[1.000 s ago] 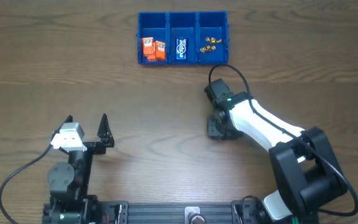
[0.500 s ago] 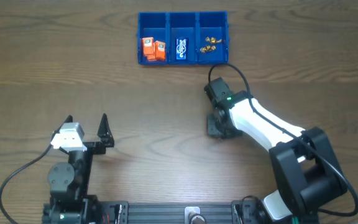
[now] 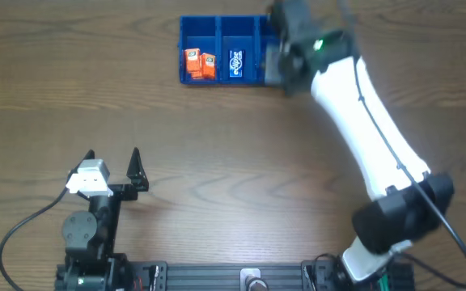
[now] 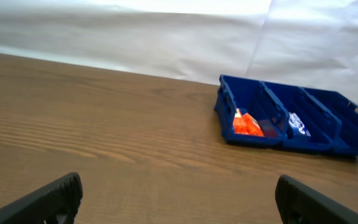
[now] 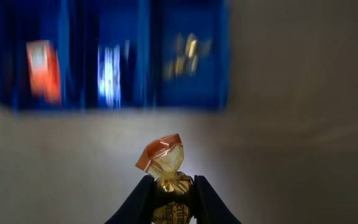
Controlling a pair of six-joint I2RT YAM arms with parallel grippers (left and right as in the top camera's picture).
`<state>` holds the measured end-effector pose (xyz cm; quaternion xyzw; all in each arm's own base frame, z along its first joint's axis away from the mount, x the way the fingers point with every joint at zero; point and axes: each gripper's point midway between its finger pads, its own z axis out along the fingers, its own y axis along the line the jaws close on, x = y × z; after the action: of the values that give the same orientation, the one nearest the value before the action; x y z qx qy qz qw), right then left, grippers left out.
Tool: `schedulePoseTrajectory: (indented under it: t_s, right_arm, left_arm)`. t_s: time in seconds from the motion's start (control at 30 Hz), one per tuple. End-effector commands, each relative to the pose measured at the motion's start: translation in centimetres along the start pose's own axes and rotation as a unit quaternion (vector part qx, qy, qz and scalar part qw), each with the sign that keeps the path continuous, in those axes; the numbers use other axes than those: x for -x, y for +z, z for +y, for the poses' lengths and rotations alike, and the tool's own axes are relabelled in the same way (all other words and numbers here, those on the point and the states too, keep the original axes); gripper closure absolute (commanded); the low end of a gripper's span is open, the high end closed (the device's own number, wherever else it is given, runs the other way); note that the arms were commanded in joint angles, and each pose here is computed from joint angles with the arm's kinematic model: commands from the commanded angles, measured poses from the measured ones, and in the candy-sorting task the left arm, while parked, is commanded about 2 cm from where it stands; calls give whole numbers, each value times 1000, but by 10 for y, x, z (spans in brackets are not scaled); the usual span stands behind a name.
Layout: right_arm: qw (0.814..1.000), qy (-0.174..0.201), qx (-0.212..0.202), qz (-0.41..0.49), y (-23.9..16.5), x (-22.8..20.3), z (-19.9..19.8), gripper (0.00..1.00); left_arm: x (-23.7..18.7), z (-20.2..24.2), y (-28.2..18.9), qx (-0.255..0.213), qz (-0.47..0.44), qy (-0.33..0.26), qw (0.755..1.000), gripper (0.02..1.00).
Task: Sort Candies Into Trays
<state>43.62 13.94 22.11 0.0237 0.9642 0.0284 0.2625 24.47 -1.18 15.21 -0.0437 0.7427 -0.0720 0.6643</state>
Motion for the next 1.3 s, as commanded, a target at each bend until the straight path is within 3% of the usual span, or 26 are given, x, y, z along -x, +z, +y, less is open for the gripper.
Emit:
schedulePoseTrajectory:
  t_s: [0.03,0.37,1.0,1.03,1.07,1.13,1.23,1.3]
  right_arm:
    - [999,-24,-35,-8,56,47,-14,842]
    - [1000,-13,-19,-3,118,53,-11,842]
    - [1000,-15,-24,13,143,44,-11,825]
    - [1000,-15,-24,13,143,44,-11,774]
    - [1000,-16,-24,13,143,44,-10,603]
    - [999,-22,-23,12,143,45,-9,492]
    - [999,-27,-20,4,143,48,-8,150]
    - [999,-27,-20,2,142,49,-7,1]
  left_arm:
    - [-16,3,1,3,25,7,1000,20]
    - [-16,3,1,3,25,7,1000,20]
    - [-16,3,1,3,25,7,1000,23]
    - [-16,3,1,3,25,7,1000,23]
    - [-16,3,1,3,25,7,1000,23]
    - [-16,3,1,3,25,7,1000,20]
    - [-16,3,1,3,25,7,1000,20]
    - [-16,3,1,3,25,7,1000,20]
